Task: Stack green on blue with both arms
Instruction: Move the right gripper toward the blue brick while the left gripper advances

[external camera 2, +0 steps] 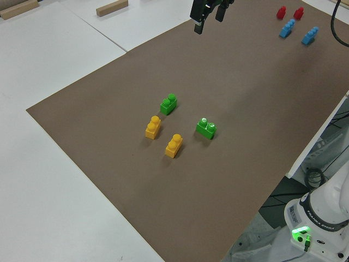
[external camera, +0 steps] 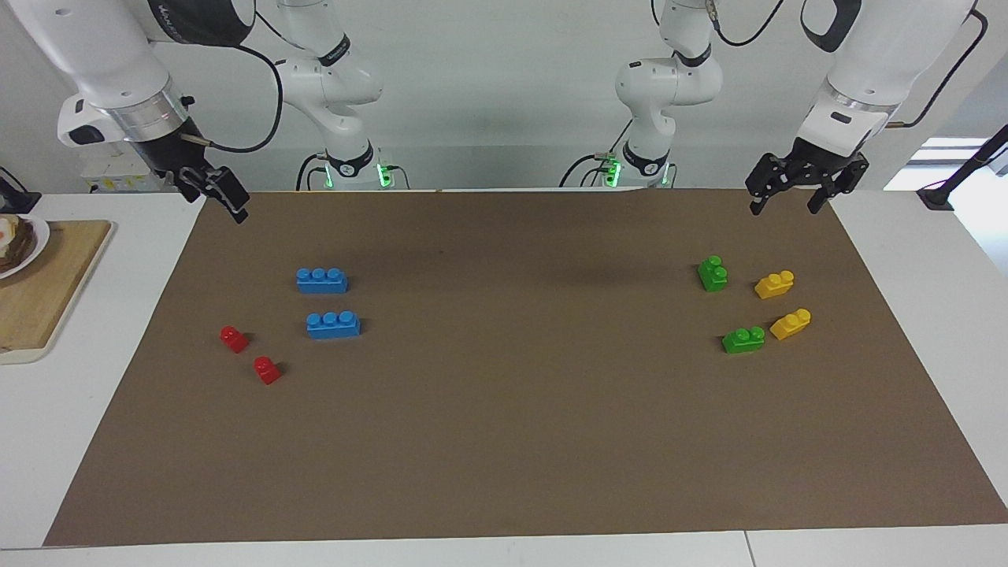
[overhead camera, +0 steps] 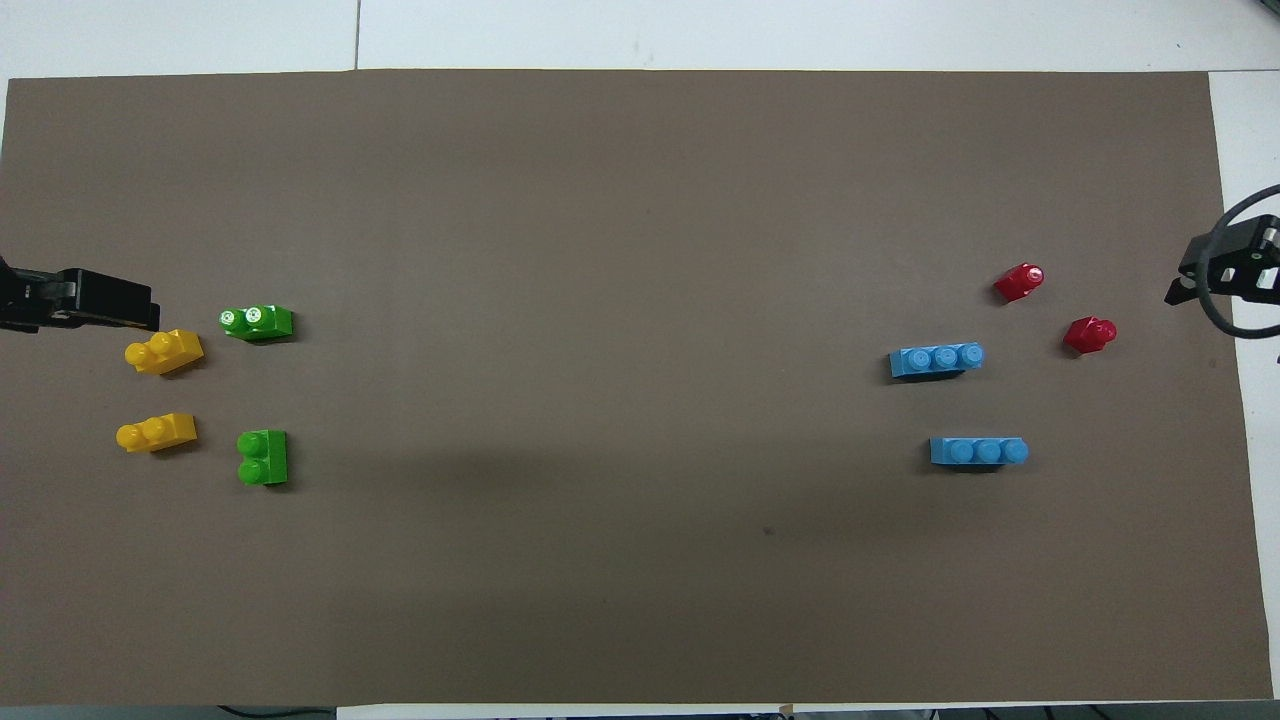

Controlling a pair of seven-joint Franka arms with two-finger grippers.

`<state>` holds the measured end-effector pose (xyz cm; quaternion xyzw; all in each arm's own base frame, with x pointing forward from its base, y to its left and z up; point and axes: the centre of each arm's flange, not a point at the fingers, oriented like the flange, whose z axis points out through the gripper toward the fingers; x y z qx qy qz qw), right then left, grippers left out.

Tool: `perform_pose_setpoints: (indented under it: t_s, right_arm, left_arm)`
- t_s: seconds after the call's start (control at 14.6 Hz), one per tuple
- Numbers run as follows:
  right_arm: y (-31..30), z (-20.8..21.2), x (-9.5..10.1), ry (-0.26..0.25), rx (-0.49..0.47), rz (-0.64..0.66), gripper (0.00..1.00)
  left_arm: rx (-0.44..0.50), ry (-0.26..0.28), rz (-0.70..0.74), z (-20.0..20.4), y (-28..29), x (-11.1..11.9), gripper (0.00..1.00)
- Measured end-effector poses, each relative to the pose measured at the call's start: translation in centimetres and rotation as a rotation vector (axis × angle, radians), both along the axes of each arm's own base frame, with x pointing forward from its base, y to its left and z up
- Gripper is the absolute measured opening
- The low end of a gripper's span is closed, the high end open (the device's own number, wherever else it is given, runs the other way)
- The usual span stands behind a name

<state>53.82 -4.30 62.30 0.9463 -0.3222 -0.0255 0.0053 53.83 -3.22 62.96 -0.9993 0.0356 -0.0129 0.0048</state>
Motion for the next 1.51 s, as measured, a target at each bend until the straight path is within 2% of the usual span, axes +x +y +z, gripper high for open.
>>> perform_pose_setpoints:
  t_s: [0.27, 0.55, 0.82, 0.96, 1.44, 1.51]
  right_arm:
    - [0.5, -0.6, 0.1, 0.007, 0.023, -0.333, 1.00]
    - [0.6, -1.8, 0.3, 0.060, 0.098, -0.597, 1.00]
    - [-0.6, -3.9, 0.7, 0.121, 0.168, -0.718, 0.97]
    - [-1.4, -5.2, 1.3, 0.146, 0.191, -0.761, 1.00]
    - [-1.1, -10.5, 3.8, 0.215, 0.259, -0.808, 0.97]
    - [-1.1, -11.4, 4.0, 0.217, 0.268, -0.817, 1.00]
  left_arm:
    - [0.000, 0.000, 0.000, 0.0, 0.0, 0.0, 1.00]
    - [0.000, 0.000, 0.000, 0.0, 0.0, 0.0, 1.00]
    - [0.000, 0.000, 0.000, 0.0, 0.0, 0.0, 1.00]
    - [0.000, 0.000, 0.000, 0.0, 0.0, 0.0, 1.00]
    - [0.000, 0.000, 0.000, 0.0, 0.0, 0.0, 1.00]
    - [0.000, 0.000, 0.000, 0.0, 0.0, 0.0, 1.00]
